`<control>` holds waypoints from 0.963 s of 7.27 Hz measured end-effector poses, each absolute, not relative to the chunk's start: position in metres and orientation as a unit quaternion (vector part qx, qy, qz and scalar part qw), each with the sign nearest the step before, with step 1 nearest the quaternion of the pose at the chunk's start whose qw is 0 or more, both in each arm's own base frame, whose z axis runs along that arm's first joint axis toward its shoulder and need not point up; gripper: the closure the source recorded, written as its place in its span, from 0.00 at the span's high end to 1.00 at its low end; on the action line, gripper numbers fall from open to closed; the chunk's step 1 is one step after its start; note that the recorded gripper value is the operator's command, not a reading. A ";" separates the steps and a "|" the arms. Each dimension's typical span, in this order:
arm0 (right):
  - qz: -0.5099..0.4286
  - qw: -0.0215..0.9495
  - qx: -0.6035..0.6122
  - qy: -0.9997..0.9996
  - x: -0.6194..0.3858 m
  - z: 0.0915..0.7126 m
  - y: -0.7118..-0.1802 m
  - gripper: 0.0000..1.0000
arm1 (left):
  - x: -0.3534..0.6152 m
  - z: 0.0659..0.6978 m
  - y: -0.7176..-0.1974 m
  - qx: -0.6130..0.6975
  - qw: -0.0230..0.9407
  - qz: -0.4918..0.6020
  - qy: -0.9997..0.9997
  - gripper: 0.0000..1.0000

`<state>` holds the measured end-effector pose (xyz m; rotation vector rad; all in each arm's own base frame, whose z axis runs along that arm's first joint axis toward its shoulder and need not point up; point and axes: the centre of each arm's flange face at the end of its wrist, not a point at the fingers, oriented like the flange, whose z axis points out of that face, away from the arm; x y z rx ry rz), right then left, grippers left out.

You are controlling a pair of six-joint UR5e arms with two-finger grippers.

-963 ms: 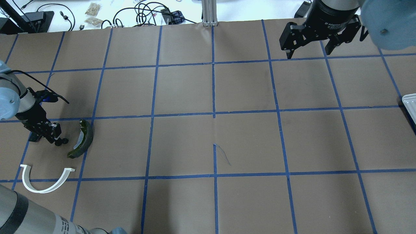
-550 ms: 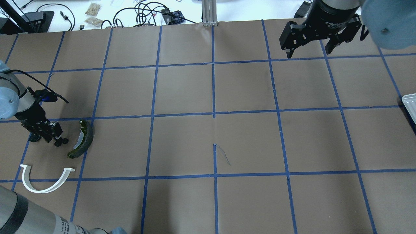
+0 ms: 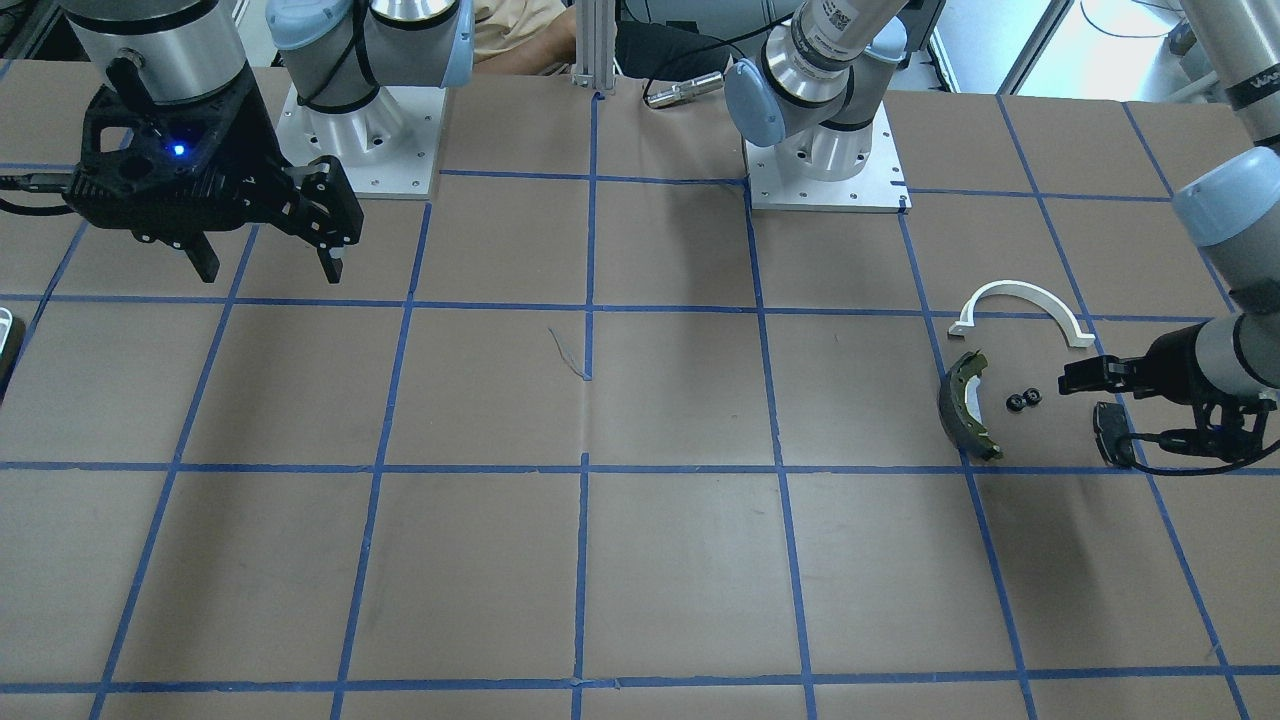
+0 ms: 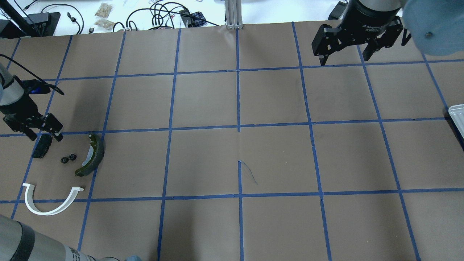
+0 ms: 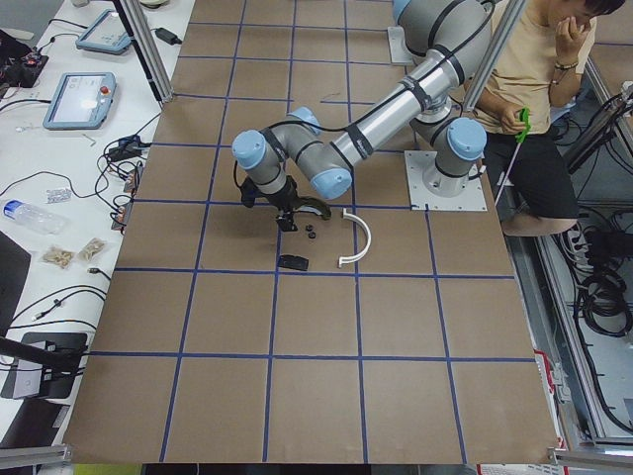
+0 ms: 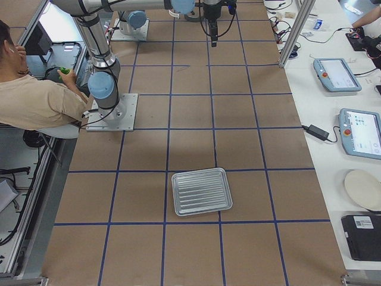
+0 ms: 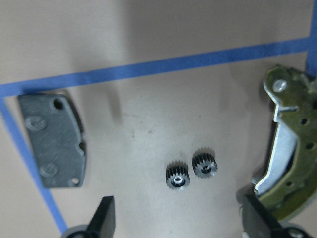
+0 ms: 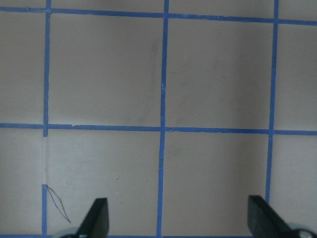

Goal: Place bearing gear from tray to pile

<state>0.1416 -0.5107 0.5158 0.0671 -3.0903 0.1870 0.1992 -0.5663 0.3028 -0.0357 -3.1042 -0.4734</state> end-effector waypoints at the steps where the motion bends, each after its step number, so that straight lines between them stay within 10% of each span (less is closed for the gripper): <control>1: 0.061 0.023 0.021 -0.998 0.141 0.516 -0.511 1.00 | 0.156 0.348 -0.585 0.002 -0.015 -0.141 -0.990 1.00; 7: 0.064 0.017 0.018 -0.998 0.139 0.519 -0.513 1.00 | -0.091 0.487 -0.585 -0.042 -0.022 -0.035 -0.998 1.00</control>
